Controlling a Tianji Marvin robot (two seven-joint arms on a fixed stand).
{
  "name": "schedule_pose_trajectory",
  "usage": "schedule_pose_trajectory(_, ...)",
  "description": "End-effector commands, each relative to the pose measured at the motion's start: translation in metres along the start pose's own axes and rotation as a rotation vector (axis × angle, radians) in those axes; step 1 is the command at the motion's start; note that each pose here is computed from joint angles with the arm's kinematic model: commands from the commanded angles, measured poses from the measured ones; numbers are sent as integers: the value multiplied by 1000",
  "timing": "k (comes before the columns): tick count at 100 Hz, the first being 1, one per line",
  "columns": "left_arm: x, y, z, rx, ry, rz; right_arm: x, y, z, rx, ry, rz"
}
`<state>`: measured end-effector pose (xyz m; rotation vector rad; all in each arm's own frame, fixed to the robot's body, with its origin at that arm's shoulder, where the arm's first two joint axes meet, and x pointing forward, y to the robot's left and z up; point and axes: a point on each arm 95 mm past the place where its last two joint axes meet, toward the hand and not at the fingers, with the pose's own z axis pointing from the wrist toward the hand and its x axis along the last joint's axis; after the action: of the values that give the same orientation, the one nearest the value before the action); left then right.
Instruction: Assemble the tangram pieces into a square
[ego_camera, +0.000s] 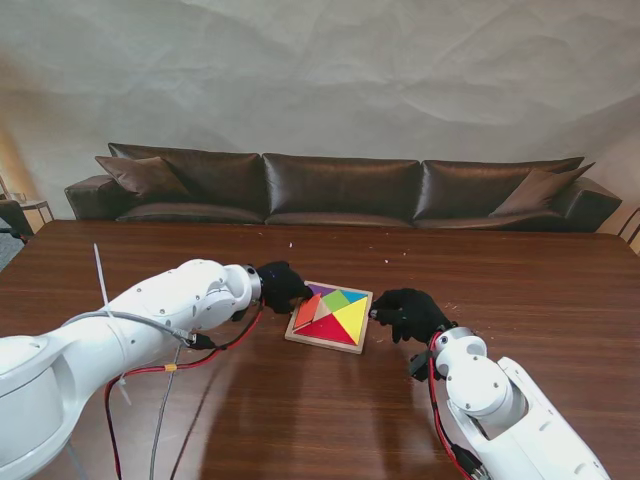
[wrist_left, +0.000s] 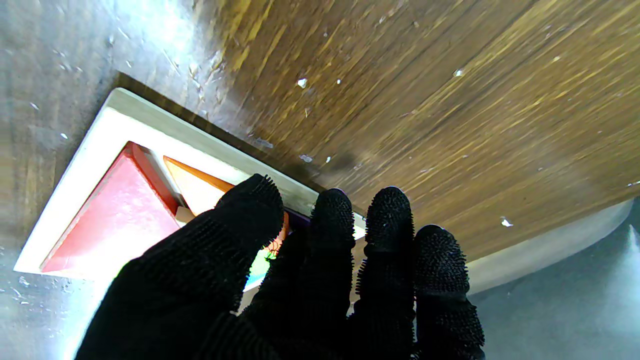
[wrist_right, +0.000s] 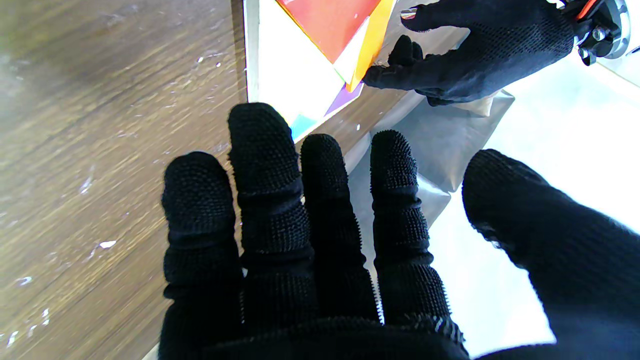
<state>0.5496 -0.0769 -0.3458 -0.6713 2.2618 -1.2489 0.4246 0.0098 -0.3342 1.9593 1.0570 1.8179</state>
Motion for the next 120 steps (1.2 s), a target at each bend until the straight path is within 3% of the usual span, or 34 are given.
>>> schedule_pose_trajectory(1, 3, 0, 0, -11, 10, -3, 0, -4, -2, 20, -2, 6)
schedule_pose_trajectory(53, 2, 6, -10, -36, 19, 10, 1, -5, -3, 27, -2, 3)
schedule_pose_trajectory(75, -2, 0, -20, 15, -22, 6, 1, -5, -3, 23, 0, 2)
schedule_pose_trajectory(99, -5, -6, -37, 98, -46, -85, 4, -3, -3, -10, 22, -12)
schedule_pose_trajectory(120, 0, 2, -59, 169, -67, -226, 6, 0, -3, -66, 46, -33)
